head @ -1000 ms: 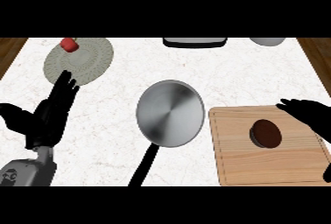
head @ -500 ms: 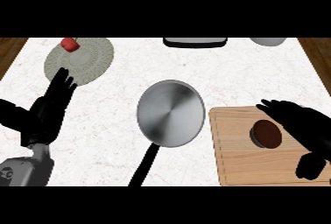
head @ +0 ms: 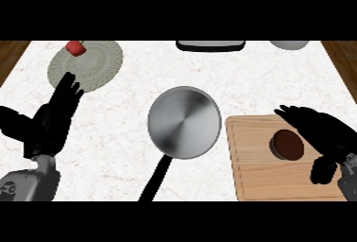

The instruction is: Pick the cupcake from the cutting board and place it in the pan

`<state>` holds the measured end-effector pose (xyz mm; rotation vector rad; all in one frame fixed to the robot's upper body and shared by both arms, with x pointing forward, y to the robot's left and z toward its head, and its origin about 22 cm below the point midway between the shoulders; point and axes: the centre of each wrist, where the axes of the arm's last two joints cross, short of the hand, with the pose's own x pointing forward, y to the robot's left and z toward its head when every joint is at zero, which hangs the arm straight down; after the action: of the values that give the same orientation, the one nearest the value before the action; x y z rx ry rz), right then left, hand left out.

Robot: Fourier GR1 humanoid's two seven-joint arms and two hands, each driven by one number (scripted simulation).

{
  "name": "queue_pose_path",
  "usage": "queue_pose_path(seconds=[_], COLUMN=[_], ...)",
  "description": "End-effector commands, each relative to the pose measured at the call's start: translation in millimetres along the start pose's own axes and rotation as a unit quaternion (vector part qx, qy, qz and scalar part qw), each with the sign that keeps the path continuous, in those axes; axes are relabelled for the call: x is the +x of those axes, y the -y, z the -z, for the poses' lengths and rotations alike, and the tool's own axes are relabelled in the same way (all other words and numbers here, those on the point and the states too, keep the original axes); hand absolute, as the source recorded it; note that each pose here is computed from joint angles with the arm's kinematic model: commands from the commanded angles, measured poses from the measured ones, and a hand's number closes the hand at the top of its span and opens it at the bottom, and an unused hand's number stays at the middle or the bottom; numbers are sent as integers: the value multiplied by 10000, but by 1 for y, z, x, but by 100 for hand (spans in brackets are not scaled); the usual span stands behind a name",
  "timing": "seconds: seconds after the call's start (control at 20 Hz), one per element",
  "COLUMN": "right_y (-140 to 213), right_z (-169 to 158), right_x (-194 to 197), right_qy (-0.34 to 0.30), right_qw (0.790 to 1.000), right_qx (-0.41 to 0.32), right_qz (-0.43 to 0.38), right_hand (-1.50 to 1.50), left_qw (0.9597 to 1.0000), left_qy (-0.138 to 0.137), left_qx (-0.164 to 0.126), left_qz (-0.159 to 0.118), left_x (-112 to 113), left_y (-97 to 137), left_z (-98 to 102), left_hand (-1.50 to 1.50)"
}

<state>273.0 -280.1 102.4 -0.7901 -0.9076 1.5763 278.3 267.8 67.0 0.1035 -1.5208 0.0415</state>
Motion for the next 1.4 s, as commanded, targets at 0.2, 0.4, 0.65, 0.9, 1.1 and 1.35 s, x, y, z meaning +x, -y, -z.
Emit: queue_pose_path(seconds=[0.2, 0.4, 0.65, 0.9, 1.1, 1.35], right_y=[-37, -37, -30, -39, -51, -59], right_z=[25, 40, 65, 57, 79, 74], right_x=[-12, 9, -3, 0, -2, 1], right_qy=[27, 74, 1, 148, 432, 697], right_qw=[9996, 9996, 9998, 9993, 9979, 9974], right_qx=[270, 272, 205, 246, 430, 169], right_qz=[-92, -74, 43, 241, 224, 63], right_hand=[-150, -150, -150, -150, 150, 150], left_qw=[9999, 9999, 10000, 10000, 10000, 9999], left_qy=[20, -97, -6, -54, -3, -62], left_qx=[-65, -19, -47, -26, -17, 67], left_qz=[-73, -31, 16, -7, -34, -51], left_x=[-1, -2, -8, -1, -9, 0], left_y=[5, -9, 0, -3, 7, -13], left_z=[-7, 2, -5, 2, 12, 14], left_hand=[0, 0, 0, 0, 0, 0])
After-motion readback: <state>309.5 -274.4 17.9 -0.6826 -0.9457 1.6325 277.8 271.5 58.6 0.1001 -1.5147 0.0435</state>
